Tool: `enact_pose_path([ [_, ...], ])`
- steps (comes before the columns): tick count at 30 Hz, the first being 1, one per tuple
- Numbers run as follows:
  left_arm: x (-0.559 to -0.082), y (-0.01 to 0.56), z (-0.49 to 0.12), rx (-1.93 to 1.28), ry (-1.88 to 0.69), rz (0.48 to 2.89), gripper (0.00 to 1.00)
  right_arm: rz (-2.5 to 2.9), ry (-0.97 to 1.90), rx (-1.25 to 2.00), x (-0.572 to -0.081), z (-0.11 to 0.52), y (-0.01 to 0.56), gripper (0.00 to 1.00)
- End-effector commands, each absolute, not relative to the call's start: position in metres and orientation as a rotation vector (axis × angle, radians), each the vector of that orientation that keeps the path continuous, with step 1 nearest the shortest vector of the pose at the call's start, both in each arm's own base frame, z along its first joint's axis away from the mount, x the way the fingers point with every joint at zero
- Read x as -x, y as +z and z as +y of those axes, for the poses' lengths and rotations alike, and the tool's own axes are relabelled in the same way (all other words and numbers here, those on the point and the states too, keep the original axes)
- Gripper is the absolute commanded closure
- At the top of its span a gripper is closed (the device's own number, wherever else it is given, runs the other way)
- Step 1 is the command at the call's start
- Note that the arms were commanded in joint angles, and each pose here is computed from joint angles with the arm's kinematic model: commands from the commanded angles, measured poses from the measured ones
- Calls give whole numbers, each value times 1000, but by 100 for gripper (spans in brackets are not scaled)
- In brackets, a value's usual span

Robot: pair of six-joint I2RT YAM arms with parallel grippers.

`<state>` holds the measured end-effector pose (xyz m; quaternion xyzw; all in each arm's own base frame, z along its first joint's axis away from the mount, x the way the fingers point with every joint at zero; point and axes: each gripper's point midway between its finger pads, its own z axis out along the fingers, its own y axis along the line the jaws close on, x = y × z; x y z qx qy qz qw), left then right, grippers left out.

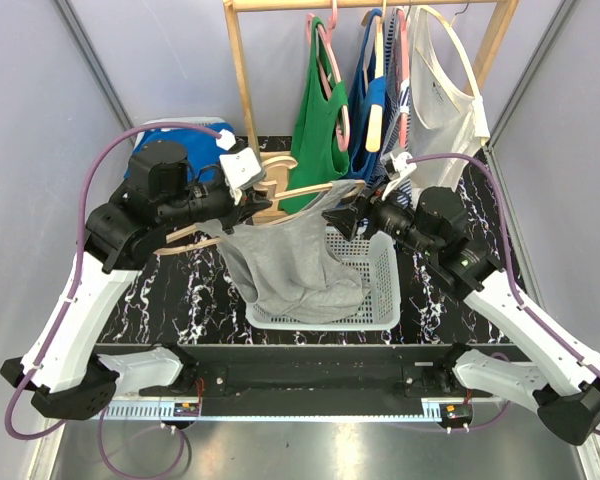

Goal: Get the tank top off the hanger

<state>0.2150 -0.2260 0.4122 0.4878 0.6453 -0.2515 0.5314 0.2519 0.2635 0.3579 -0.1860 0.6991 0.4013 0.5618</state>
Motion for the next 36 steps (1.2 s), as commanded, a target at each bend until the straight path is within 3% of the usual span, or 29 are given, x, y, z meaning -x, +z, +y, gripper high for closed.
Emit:
enact_pose_path([
  [1,-204,452,-226,-1131,-616,1396,100,1503,1055,428,-248,275,399,32],
  [22,-185,454,-232,-1162,-700,1372,100,1572,1051,370,-272,288,383,40],
  [28,-190,440,-234,-1181,-685,1397,100,1581,1103,334,-258,287,410,41],
  [36,-190,440,-239,-1179,-709,1397,100,1812,762,159,-285,288,377,49],
])
